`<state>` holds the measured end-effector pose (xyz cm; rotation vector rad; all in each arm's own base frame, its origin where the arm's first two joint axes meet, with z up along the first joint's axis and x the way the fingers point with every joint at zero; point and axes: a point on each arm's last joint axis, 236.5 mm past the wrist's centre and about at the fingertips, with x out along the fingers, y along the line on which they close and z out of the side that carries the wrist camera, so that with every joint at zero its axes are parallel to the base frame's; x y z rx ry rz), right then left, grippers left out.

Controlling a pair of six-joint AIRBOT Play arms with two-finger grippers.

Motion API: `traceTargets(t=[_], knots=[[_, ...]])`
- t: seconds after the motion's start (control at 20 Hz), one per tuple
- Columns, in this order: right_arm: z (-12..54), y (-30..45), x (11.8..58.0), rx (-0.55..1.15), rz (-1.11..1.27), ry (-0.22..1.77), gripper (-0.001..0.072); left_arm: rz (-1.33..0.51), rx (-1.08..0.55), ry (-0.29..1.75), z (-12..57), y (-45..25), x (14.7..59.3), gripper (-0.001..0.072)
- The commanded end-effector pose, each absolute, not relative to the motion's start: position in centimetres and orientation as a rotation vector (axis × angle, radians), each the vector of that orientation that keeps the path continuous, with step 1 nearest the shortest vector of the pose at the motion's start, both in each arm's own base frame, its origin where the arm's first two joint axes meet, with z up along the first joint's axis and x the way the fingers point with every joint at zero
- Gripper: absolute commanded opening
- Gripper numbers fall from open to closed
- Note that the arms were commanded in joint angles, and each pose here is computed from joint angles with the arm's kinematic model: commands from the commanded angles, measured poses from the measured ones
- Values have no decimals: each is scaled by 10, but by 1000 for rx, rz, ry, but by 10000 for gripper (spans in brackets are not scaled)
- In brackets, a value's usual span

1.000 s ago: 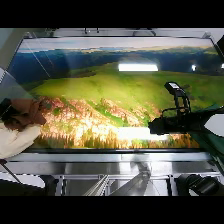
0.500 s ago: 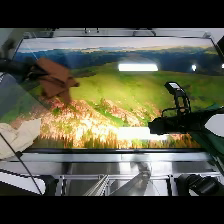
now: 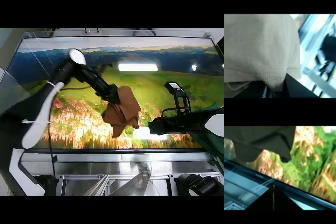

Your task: Fold the shirts.

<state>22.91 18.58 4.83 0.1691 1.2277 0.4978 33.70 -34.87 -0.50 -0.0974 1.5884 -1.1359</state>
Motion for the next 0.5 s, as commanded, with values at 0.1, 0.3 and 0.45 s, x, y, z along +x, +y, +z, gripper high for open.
traceTargets(t=[0.1,0.3,0.45], knots=[[47,184,228,163,494,1237,27,-1112,46,1707,-43,-352,309,69],[46,177,235,182,463,1232,525,-1038,-22,1857,-33,-308,309,712],[41,146,243,221,377,1260,525,-994,-100,1864,-22,-265,313,712]])
